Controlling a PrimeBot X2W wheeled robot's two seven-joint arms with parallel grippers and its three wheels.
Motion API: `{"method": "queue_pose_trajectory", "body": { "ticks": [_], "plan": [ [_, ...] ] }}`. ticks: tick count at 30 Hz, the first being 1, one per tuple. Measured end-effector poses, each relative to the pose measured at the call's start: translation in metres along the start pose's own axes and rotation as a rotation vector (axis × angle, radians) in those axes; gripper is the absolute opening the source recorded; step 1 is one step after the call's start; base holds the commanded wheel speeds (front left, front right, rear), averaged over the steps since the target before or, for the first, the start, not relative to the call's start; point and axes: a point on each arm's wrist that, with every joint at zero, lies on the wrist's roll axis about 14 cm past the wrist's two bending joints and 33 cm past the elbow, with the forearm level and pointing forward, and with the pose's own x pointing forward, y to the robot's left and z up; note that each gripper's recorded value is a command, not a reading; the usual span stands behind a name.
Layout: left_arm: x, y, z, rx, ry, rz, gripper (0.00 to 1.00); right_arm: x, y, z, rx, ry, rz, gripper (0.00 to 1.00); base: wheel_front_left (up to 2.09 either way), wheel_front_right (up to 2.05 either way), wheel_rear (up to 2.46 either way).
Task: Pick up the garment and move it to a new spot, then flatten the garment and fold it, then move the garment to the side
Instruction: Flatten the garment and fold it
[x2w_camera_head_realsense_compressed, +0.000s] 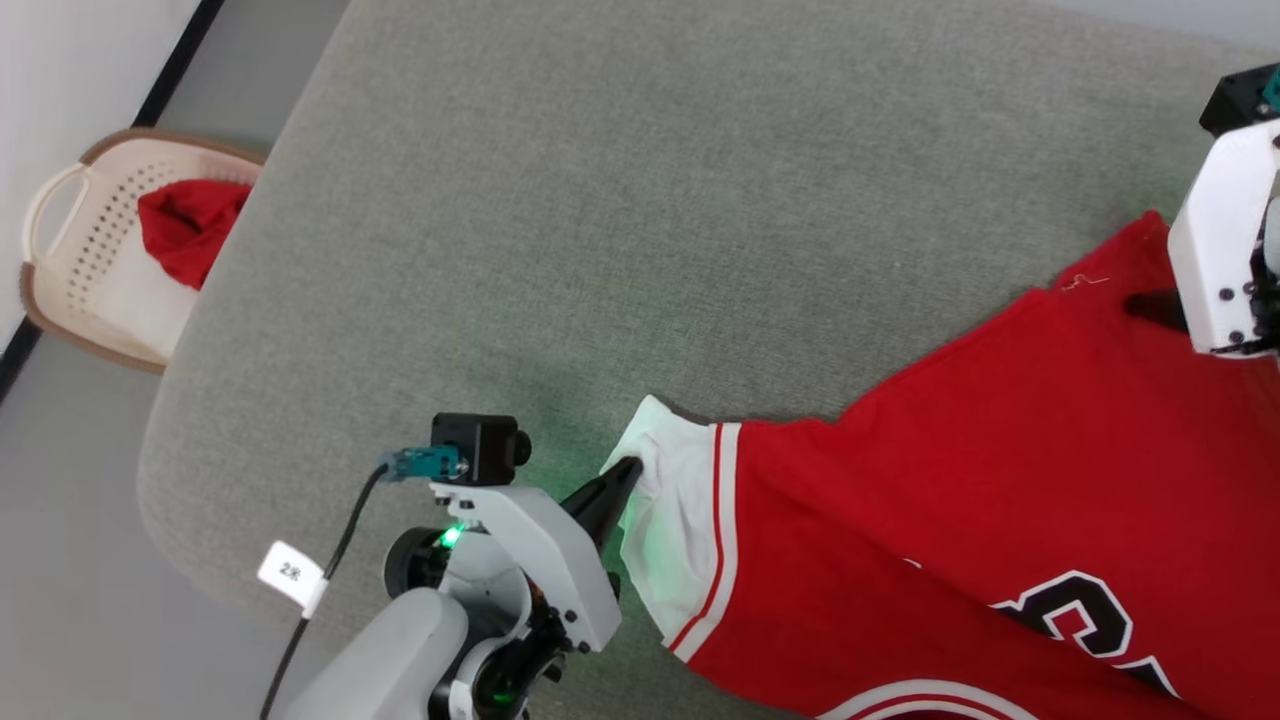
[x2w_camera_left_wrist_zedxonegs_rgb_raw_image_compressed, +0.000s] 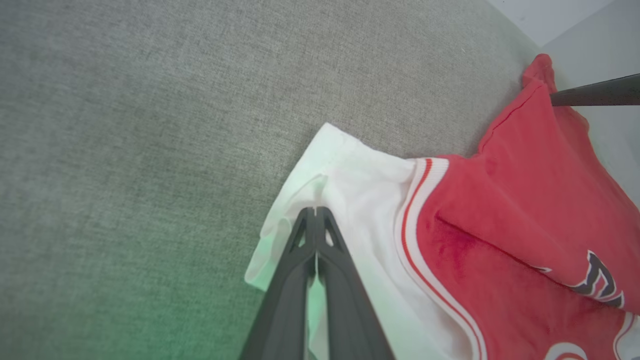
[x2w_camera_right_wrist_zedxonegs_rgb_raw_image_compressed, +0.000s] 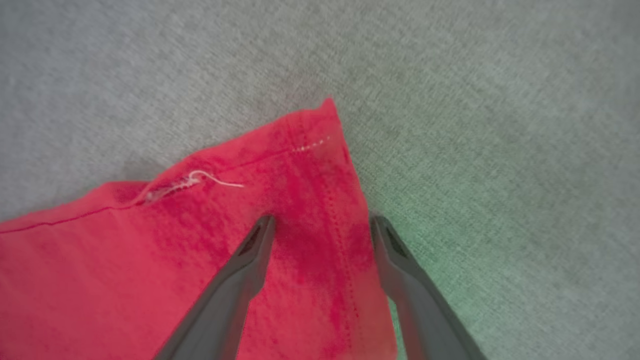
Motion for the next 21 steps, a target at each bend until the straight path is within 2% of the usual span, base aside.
{"method": "queue_pose_trajectory", "body": {
  "ticks": [7,9,13,21],
  "plan": [
    [0.003,0.007,-0.004,-0.014,0.004,0.017,0.00,0.010,-0.002,-0.003,-0.035,0.113,-0.013,1.00,0.00,0.00,0.00],
    [0.003,0.009,-0.004,-0.016,0.004,0.023,0.00,0.010,-0.002,-0.005,-0.043,0.141,-0.018,0.00,0.00,0.00,0.00],
    [0.003,0.010,-0.005,-0.022,0.001,0.027,0.00,0.007,-0.012,-0.009,-0.036,0.177,-0.043,0.00,0.00,0.00,0.00],
    [0.002,0.010,0.000,-0.020,-0.013,0.024,0.00,0.000,-0.021,-0.002,-0.009,0.104,-0.074,0.00,0.00,0.00,0.00]
  ]
}}
